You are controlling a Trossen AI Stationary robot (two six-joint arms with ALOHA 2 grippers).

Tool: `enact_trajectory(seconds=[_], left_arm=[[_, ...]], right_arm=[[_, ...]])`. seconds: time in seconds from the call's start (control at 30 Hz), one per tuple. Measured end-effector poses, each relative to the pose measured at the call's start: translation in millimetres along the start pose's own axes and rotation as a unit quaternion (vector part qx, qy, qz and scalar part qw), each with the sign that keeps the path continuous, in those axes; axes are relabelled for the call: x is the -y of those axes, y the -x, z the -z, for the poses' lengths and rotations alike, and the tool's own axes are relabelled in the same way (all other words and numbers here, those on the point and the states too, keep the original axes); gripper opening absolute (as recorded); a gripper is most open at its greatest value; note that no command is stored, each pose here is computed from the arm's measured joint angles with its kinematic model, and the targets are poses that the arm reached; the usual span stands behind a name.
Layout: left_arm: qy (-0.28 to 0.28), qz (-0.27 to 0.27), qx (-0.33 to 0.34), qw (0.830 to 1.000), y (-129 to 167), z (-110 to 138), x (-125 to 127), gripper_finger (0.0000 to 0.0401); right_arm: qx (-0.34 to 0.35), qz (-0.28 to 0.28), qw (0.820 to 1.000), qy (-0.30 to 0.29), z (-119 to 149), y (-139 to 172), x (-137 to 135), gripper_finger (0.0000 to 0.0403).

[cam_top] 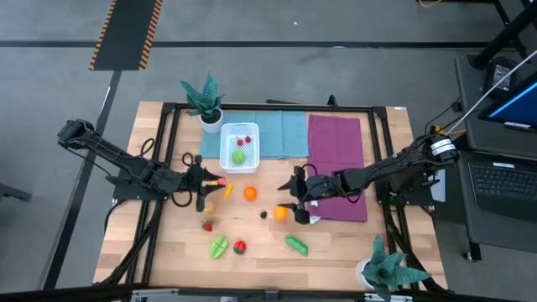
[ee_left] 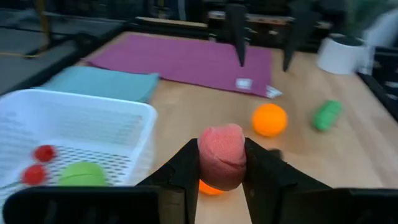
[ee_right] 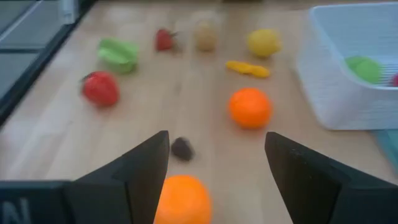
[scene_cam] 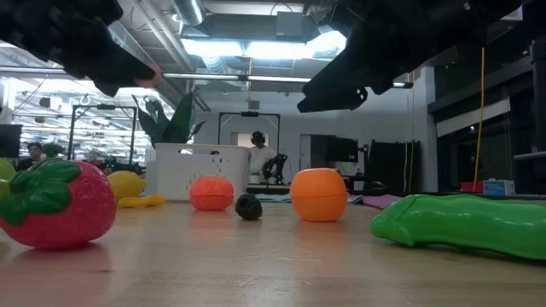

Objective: Pick and placing Produce into tupperware
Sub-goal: Put the pink peach into the white basket

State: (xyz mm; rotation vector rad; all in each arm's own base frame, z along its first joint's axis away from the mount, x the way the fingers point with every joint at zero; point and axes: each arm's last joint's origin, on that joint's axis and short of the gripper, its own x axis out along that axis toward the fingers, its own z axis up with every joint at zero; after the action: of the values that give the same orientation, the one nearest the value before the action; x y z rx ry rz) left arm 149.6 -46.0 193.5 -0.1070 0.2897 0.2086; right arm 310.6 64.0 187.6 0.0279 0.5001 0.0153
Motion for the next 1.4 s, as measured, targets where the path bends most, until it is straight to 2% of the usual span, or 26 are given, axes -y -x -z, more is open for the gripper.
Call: enact_trajectory(seconds=[0.2, 0.3, 0.53, 0.8, 1.1, 1.4], left_arm=[[0.015, -0.047, 0.014, 0.999, -4.6, -4.0, -10.4, 0.0107], [0.021, -0.067, 0.015, 0.997, -7.1, -5.1, -16.3, 0.0104], [0.011, -0.1, 0.013, 0.995, -11.8, -7.5, -29.3, 0.009], [0.011, -0.113, 0.003, 0.993, -19.2, -8.6, -43.1, 0.0103], [-0.011, -0.104, 0.011, 0.994, -40.9, -11.5, -58.9, 0.0096], [0.006, -0.107, 0.003, 0.994, -49.2, -10.2, -78.7, 0.0101]], right_arm=[[0.025, 0.13, 0.99, -0.054, -2.6, -0.2, 15.4, 0.0267], [0.032, 0.161, 0.984, -0.072, -3.2, -0.4, 22.1, 0.0267], [0.031, 0.166, 0.983, -0.074, -3.4, -0.6, 24.9, 0.0267], [0.029, 0.166, 0.984, -0.063, -3.3, -0.7, 25.1, 0.0267], [0.027, 0.167, 0.984, -0.052, -3.2, -0.7, 25.5, 0.0267], [0.027, 0.167, 0.984, -0.049, -3.3, -0.7, 25.4, 0.0267]])
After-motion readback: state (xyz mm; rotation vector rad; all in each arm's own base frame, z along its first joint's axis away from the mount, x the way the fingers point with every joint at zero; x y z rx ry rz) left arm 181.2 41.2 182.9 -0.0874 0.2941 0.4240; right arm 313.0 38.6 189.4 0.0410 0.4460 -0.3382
